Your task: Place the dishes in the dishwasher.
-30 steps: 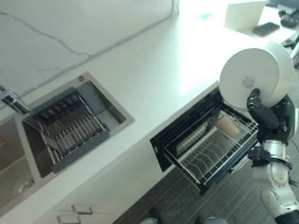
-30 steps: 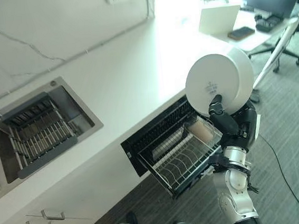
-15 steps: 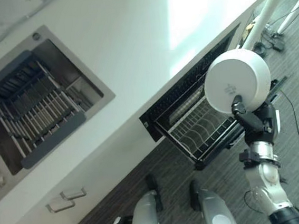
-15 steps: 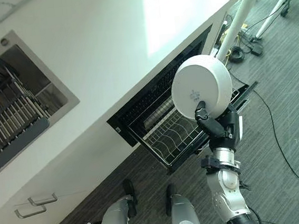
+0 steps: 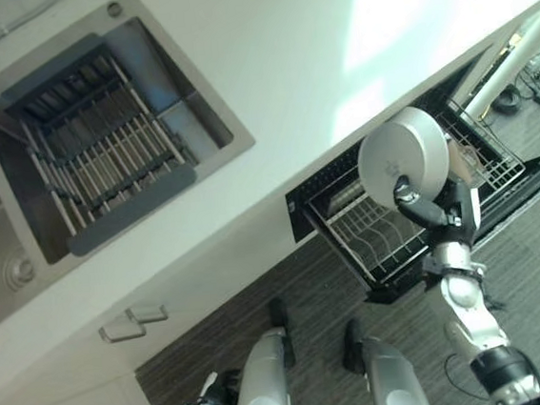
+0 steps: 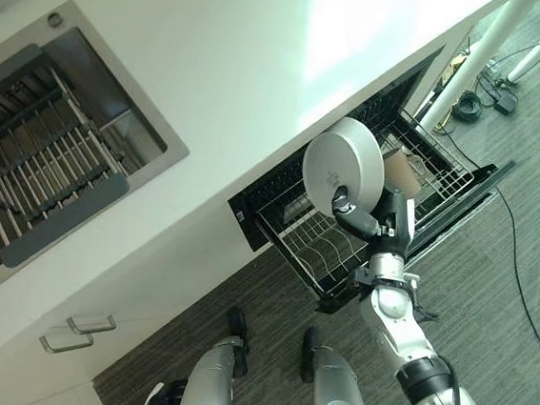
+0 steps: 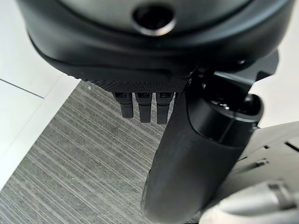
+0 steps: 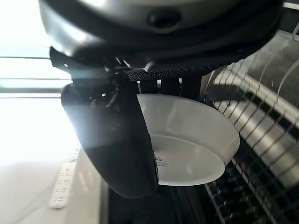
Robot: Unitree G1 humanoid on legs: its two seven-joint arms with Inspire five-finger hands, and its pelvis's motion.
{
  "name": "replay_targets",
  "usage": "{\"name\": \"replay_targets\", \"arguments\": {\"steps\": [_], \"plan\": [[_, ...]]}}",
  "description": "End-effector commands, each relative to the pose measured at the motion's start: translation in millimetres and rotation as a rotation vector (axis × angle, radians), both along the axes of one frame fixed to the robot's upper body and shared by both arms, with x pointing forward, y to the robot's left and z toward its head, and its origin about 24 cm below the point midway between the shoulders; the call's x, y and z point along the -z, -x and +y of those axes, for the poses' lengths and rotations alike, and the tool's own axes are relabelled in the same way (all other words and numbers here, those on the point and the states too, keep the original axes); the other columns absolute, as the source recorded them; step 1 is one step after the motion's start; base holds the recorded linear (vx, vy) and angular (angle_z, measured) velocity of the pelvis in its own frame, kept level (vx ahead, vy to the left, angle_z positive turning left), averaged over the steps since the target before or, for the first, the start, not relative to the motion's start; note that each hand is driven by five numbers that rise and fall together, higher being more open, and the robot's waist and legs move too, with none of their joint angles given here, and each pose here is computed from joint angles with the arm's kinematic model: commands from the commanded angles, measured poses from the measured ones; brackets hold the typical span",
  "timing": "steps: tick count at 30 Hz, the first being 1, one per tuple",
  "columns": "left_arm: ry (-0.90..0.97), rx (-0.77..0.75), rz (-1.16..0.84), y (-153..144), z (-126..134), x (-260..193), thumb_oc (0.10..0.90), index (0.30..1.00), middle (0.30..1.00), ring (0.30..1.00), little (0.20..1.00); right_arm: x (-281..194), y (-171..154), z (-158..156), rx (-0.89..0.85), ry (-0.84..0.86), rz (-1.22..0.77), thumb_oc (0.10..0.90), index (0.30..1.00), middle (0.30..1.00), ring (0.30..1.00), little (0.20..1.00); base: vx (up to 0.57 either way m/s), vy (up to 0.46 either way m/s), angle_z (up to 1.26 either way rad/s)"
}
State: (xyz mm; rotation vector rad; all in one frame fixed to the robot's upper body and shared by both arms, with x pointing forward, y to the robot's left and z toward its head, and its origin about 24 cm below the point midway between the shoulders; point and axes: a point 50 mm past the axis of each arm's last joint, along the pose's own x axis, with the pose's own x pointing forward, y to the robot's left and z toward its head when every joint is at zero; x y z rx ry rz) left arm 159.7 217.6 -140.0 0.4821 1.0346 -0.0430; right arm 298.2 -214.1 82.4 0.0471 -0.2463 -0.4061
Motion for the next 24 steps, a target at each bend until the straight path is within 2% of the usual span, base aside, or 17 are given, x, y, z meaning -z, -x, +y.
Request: {"name": "replay_targets", "arguments": {"steps": [1,2,3,4,5,7,9,13,19,24], "plan": [[0.039,0.006,-0.089,-23.0,-3.5,-12.2,0.8,0.9,0.9,0.9,0.9,-76.4,-11.4,0.7,0.08,0.296,-0.258,0.4,0.3,0.3,0.3,0.3,-0.03,-0.017,0.07],[0.036,0.009,-0.091,-24.3,-2.2,-13.2,0.8,0.9,0.9,0.9,0.9,-82.0,-14.5,0.0,0.113,0.357,-0.254,0.4,0.3,0.3,0.3,0.3,-0.04,-0.057,0.09],[0.022,0.016,-0.089,-25.7,2.5,-14.9,0.8,0.9,0.9,0.9,0.9,-91.9,-19.9,-3.4,0.162,0.508,-0.242,0.4,0.3,0.3,0.3,0.3,-0.04,-0.107,0.13],[-0.011,0.047,-0.09,-27.5,8.6,-17.2,0.8,0.9,0.9,0.9,0.9,-103.7,-25.6,-4.4,0.221,0.762,-0.23,0.4,0.3,0.3,0.3,0.3,-0.03,-0.117,0.14],[-0.031,0.071,-0.093,-29.0,11.3,-18.7,0.8,0.9,0.9,0.9,0.9,-109.4,-28.0,-5.6,0.236,0.828,-0.228,0.4,0.3,0.3,0.3,0.3,-0.03,-0.107,0.15],[-0.072,0.114,-0.097,-33.4,20.5,-23.7,0.8,0.9,0.9,0.9,0.9,-120.1,-40.2,-14.5,0.263,1.05,-0.102,0.4,0.3,0.3,0.3,0.3,-0.04,-0.104,0.1],[-0.081,0.109,-0.098,-34.1,25.9,-25.8,0.8,0.9,0.9,0.9,0.9,-122.5,-45.3,-21.6,0.283,1.181,-0.008,0.4,0.3,0.3,0.3,0.3,-0.03,-0.084,0.07],[-0.11,0.096,-0.105,-38.3,39.7,-32.6,0.8,0.9,0.9,0.9,0.9,-118.8,-51.8,-42.5,0.338,1.353,0.195,0.4,0.3,0.3,0.3,0.3,-0.04,-0.083,0.09],[-0.13,0.078,-0.114,-46.8,49.0,-40.0,0.8,0.9,0.9,0.9,0.9,-114.7,-62.1,-54.3,0.426,1.491,0.352,0.4,0.3,0.3,0.3,0.3,-0.03,-0.042,0.1],[-0.124,0.088,-0.147,-60.2,45.1,-46.4,0.8,0.9,0.9,0.9,0.9,-103.1,-75.3,-56.3,0.44,1.447,0.46,0.4,0.3,0.3,0.3,0.3,-0.03,-0.009,0.03]]}}
